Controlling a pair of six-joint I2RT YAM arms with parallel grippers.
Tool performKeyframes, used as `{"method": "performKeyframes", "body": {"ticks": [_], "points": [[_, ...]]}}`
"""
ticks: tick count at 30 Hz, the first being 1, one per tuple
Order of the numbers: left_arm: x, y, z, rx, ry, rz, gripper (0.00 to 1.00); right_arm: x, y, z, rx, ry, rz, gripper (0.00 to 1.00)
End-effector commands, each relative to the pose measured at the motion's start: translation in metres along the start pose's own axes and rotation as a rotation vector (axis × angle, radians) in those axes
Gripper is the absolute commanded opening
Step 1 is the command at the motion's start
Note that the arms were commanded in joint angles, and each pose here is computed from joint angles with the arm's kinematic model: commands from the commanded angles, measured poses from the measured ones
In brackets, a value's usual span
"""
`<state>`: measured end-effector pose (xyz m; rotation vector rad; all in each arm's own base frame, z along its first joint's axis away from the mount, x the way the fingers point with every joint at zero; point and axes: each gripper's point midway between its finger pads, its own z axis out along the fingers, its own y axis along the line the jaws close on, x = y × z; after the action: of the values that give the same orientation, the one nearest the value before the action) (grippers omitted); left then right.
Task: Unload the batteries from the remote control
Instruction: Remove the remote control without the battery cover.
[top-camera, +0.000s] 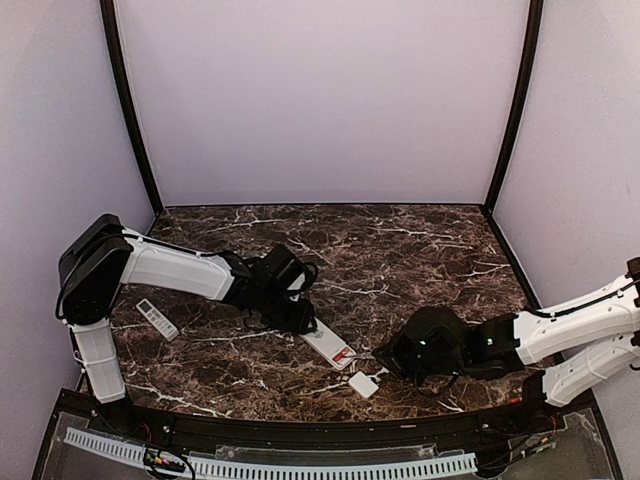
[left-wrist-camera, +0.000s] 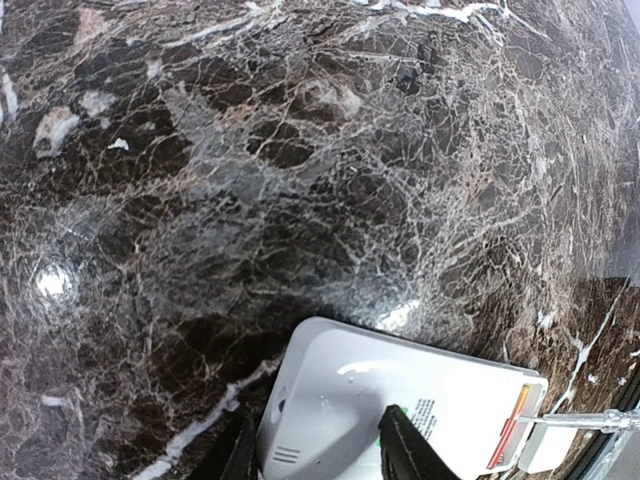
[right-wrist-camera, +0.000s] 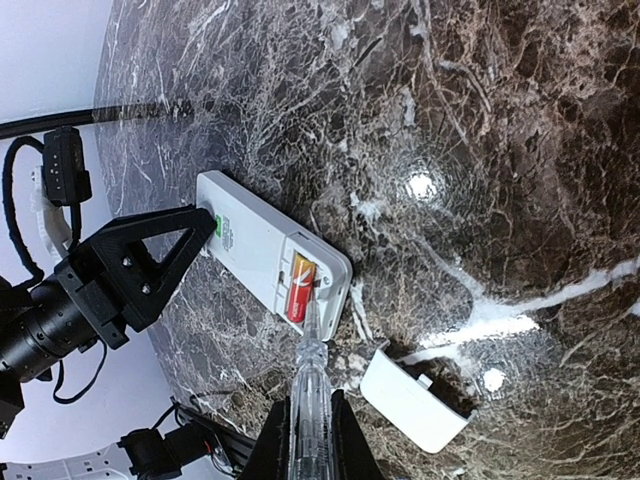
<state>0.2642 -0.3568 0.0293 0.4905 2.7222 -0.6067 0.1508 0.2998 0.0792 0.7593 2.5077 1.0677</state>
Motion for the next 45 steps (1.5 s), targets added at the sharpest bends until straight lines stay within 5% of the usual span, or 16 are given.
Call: {"method": "performKeyframes", "body": {"ticks": [1,34,45], "points": [[0.037,0.011,0.008,-0.029,0.106,-0.016,0.38,-0.008,-0.044,0.007,0.162,-0.055,-0.063,0.00],[0.069,-0.010,-0.012,0.028,0.080,-0.102,0.32,-0.007,-0.024,0.009,-0.194,-0.054,0.000,0.00],[0.047,-0.015,-0.050,0.030,-0.019,-0.091,0.39,-0.008,-0.012,0.000,-0.214,-0.056,-0.054,0.00]]}}
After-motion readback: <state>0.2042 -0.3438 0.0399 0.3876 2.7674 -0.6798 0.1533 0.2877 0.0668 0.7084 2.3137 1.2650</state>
